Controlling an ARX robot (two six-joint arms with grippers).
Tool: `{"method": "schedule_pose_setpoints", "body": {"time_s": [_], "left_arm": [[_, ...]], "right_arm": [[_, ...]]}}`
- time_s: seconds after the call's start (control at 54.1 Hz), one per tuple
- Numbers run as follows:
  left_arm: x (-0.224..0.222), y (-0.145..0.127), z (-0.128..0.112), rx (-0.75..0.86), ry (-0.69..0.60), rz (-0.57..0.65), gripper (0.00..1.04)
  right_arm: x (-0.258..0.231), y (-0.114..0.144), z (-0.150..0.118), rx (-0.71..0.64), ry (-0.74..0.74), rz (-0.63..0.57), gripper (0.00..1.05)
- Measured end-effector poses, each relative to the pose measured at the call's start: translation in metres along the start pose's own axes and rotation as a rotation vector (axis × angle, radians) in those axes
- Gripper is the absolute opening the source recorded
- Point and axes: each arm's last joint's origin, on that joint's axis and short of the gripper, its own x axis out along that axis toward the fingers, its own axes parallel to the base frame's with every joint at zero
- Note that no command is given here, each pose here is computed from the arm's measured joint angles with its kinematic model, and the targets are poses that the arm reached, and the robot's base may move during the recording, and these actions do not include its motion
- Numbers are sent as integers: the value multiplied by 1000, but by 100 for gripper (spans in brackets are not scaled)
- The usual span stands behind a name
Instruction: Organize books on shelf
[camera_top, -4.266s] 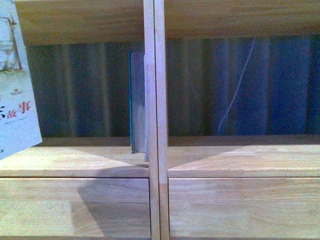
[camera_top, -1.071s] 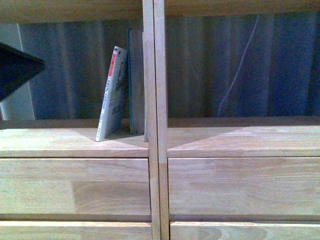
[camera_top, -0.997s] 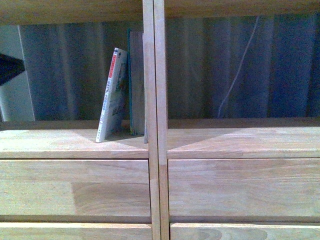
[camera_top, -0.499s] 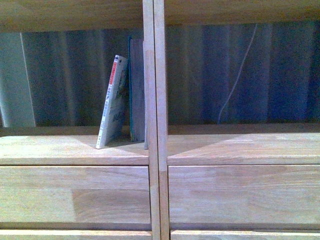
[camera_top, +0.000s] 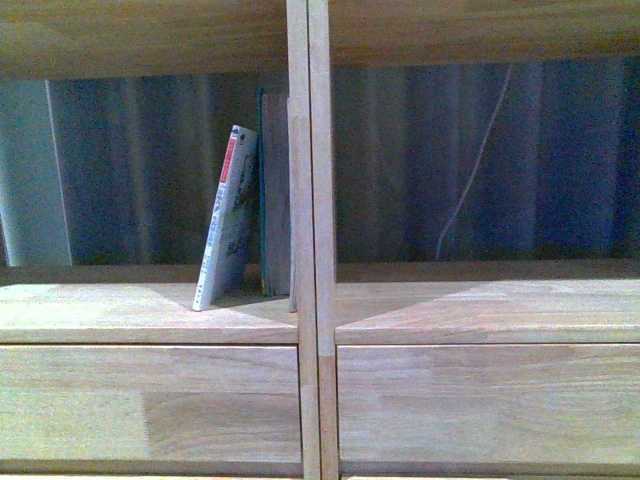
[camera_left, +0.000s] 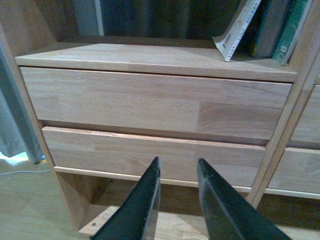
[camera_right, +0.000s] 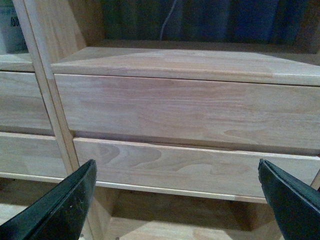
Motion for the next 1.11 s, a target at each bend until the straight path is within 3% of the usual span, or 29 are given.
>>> {"method": "schedule_pose_setpoints", "body": {"time_s": [0.369, 0.923, 1.108], "left_arm": [[0, 0, -12, 4, -4, 0, 3], [0, 0, -12, 5, -4, 0, 96], [0, 0, -12, 5, -4, 0, 97]], "right_arm": [[0, 0, 0, 0, 0, -1, 98], [0, 0, 0, 0, 0, 0, 98], [0, 0, 0, 0, 0, 0, 98]]}}
